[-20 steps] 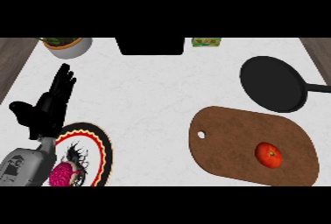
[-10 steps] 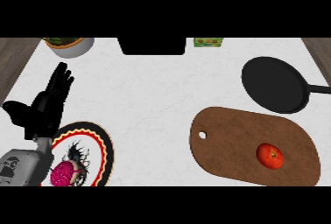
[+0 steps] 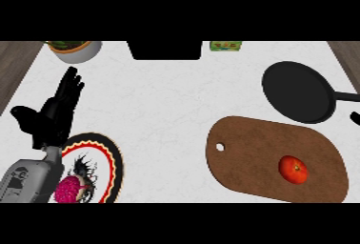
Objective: Pick the tomato from the cutting board and place it in the pan
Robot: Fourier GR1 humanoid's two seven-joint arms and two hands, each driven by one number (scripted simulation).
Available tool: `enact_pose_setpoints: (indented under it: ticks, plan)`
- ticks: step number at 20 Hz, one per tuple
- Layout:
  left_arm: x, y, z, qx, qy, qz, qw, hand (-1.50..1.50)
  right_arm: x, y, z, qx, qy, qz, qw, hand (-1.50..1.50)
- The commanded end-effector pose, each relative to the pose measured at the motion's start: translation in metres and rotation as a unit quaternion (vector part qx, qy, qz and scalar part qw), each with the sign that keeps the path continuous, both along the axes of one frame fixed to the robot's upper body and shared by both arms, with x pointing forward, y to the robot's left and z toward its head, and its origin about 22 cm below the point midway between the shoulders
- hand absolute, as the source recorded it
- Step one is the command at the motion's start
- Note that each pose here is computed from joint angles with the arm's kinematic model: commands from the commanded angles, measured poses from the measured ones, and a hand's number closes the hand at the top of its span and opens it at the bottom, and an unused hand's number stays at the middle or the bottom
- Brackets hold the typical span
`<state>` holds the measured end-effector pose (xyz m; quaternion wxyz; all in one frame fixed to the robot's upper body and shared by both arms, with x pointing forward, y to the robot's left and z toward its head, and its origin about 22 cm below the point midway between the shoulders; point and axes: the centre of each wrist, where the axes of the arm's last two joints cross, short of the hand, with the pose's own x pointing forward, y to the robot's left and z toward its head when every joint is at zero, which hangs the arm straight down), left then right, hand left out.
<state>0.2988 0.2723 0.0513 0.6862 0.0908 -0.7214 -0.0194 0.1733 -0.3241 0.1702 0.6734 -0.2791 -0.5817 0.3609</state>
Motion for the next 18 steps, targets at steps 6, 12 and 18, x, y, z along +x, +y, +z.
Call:
enact_pose_setpoints:
  ticks: [6,12,18]
  plan:
    - [-0.003,-0.004,-0.008,-0.006,0.003,-0.001,1.0,0.0,0.021,-0.005,-0.022,-0.041,0.048,-0.039,0.997,-1.5]
    - [-0.005,0.007,0.006,-0.001,-0.001,-0.002,1.0,0.0,0.03,-0.002,-0.019,-0.027,0.066,-0.01,0.997,-1.5]
    - [0.015,0.011,-0.007,0.006,-0.005,0.004,1.0,0.0,0.04,0.013,-0.065,-0.049,0.101,0.019,0.994,-1.5]
